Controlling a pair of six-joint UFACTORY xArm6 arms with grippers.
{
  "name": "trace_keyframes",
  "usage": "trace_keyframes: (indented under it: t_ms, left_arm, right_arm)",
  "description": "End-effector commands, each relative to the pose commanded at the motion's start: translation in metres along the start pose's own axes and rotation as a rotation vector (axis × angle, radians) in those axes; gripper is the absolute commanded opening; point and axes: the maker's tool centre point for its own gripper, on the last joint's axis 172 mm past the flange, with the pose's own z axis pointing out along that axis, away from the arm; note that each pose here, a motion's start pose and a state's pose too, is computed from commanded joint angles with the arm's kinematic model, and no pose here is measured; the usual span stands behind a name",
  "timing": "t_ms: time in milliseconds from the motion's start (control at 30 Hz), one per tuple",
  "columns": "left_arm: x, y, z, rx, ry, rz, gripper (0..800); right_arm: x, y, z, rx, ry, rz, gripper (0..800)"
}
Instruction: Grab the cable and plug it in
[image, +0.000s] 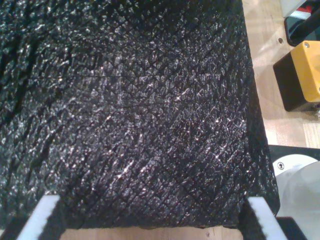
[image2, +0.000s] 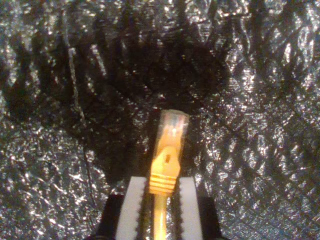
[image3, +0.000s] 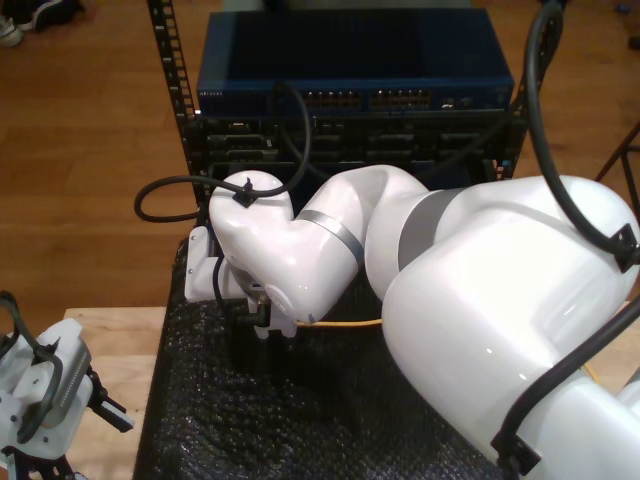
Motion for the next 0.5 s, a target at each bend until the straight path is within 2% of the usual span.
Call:
trace_keyframes:
  t_ms: [167, 400, 500]
  left_arm:
    - [0.0001, -0.0004, -0.0006, 0.001, -0.001, 0.001, 800]
    - [0.0002, 0.0, -0.0002, -0.001, 0.001, 0.0, 800]
    - [0.0008, 0.0007, 0.0006, -0.006, 0.003, 0.001, 800]
  right_arm:
    - [-0.0001, 0.0002, 0.0, -0.001, -0.001, -0.004, 10]
    - [-0.0022, 0.0022, -0.0025, -0.003, 0.002, -0.008, 6]
    - [-0.0055, 0.0041, -0.005, -0.004, 0.004, -0.038, 6]
